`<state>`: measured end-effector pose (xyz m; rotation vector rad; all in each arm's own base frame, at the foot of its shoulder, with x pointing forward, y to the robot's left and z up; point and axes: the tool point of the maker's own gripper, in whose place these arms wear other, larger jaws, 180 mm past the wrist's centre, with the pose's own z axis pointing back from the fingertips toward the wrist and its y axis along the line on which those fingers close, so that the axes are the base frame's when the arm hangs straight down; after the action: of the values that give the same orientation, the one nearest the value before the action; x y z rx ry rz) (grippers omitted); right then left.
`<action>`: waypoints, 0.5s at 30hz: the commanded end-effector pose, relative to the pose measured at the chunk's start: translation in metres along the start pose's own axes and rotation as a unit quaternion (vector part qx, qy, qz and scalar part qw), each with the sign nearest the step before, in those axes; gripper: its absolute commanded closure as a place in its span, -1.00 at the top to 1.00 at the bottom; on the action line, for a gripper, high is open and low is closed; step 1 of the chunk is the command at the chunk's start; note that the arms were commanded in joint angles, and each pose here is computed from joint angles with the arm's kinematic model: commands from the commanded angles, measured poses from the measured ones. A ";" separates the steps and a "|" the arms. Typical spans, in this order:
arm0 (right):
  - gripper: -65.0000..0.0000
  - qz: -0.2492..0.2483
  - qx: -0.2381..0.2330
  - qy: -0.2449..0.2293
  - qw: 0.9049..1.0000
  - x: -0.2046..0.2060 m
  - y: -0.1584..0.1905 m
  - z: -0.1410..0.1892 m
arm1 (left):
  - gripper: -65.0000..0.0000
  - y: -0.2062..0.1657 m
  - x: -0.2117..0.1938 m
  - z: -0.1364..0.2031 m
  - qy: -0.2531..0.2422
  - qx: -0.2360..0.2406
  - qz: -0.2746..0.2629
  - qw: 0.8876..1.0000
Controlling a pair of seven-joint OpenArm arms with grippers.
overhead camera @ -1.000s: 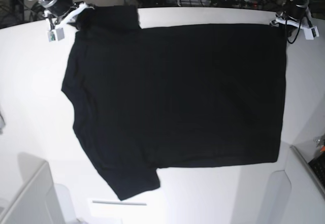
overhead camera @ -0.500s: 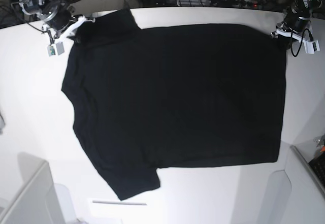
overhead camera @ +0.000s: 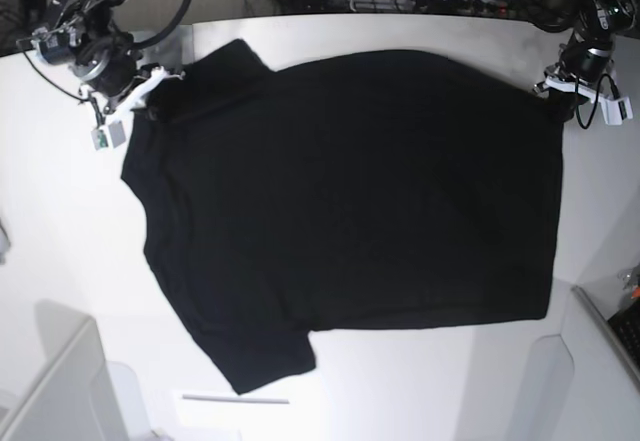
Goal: Fold the T-shirt properly
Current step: 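Drag the gripped shirt edge toward the arm bases with both grippers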
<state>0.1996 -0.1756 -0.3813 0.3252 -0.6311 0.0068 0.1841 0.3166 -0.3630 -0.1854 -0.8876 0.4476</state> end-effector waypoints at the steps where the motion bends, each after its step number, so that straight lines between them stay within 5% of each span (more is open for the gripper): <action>1: -1.00 0.001 0.002 -0.021 1.000 0.013 0.001 0.002 | -1.00 0.002 0.012 0.005 -0.019 0.002 -0.005 1.000; 15: -1.00 -0.042 0.004 -0.041 0.998 0.052 -0.007 -0.016 | -1.00 0.013 0.019 -0.005 -0.045 0.012 0.040 0.998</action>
<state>0.2409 -0.1803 -0.3787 0.3601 -0.6399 -0.0903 0.1888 0.3320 -0.3688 -0.1877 -0.9194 0.5569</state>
